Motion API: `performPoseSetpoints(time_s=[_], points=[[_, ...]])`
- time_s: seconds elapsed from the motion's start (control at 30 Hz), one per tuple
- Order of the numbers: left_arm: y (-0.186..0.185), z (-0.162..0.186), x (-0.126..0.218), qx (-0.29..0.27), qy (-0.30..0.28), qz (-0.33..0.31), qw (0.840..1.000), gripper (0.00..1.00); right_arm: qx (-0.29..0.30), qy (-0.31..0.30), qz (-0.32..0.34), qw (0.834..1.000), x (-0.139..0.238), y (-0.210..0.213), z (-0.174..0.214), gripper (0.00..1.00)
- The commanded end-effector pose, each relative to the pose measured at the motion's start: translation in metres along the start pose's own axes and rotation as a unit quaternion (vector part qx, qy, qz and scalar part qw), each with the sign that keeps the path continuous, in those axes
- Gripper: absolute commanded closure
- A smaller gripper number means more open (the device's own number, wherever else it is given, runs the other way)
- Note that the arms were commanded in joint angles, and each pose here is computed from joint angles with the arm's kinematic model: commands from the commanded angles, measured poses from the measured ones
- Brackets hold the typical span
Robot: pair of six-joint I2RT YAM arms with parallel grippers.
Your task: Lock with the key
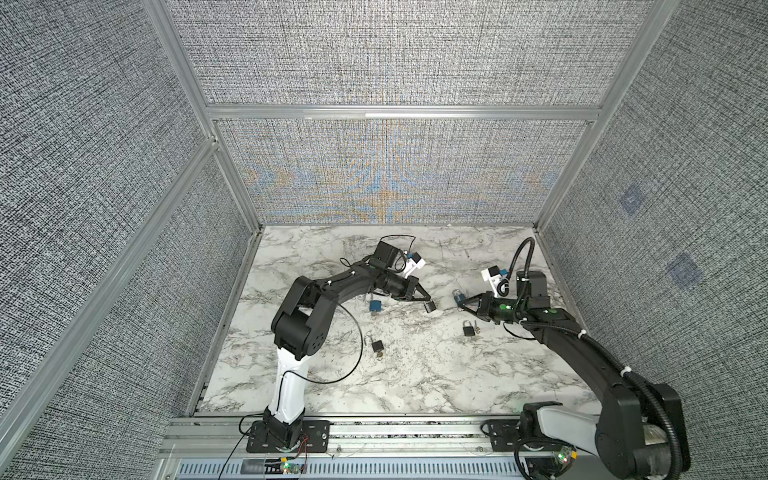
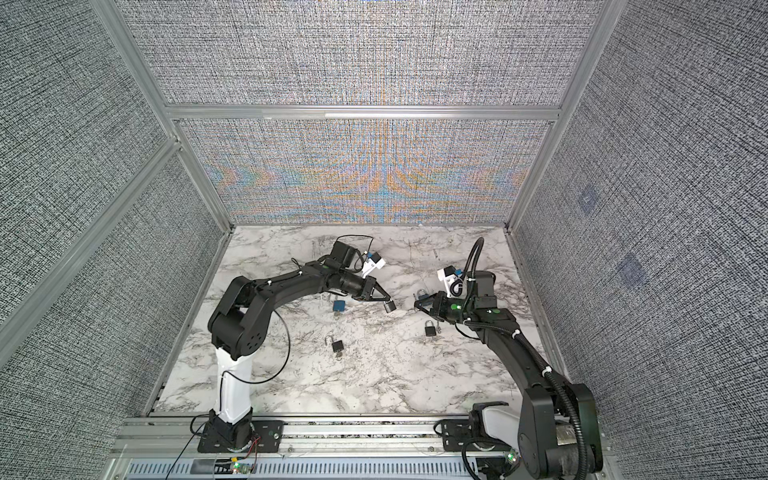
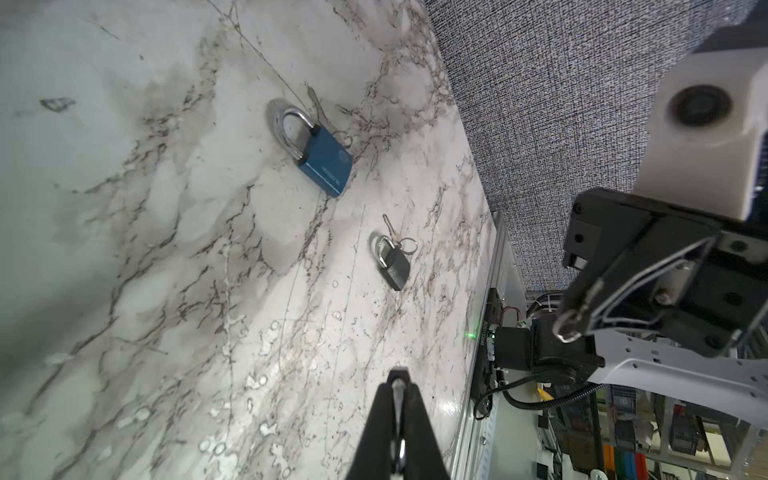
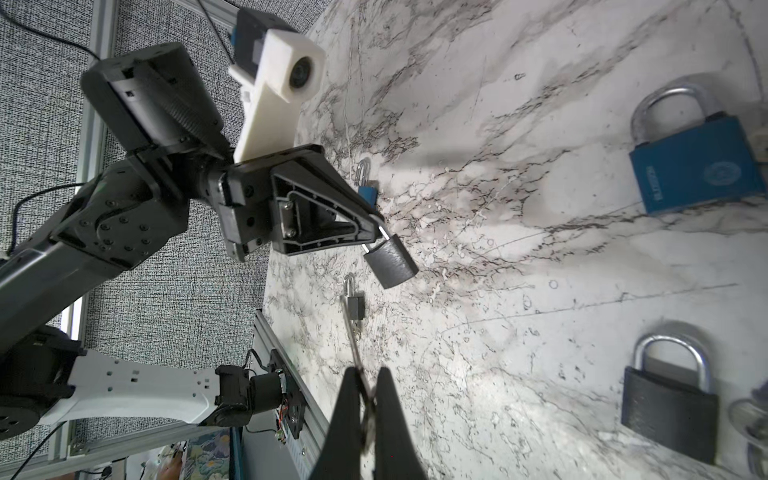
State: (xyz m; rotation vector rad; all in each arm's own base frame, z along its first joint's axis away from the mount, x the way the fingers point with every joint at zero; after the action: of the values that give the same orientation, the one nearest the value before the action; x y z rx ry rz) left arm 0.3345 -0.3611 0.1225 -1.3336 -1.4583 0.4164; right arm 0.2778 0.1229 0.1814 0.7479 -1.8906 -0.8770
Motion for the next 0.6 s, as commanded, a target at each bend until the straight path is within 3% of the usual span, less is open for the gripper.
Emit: performPoseSetpoints(time_s=[0.0, 0.57], points=[[0.007, 0.002, -0.008, 0.004, 0.024, 0.006, 1.0, 1.0, 0.007, 0.001, 0.005, 1.0, 0.0, -0.001, -0.001, 1.0], [0.049, -0.015, -0.048, 0.049, 0.053, -0.018, 0.997, 1.0, -0.003, 0.015, 0.026, 1.0, -0.012, -0.021, 0.0, 1.0]])
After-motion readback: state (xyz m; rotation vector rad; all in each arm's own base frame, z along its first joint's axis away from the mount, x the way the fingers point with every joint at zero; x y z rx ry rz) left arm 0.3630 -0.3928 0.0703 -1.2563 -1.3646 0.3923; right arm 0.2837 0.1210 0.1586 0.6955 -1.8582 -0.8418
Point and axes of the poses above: each gripper's point midway between its finger pads, its own x axis back along the fingers, its own y axis along the line the jaws close on, z = x × y, the point moved 4 cm from there along x, back along the fingers, and after that the axes turned 2 degrees about -x, right-handed, at the moved point
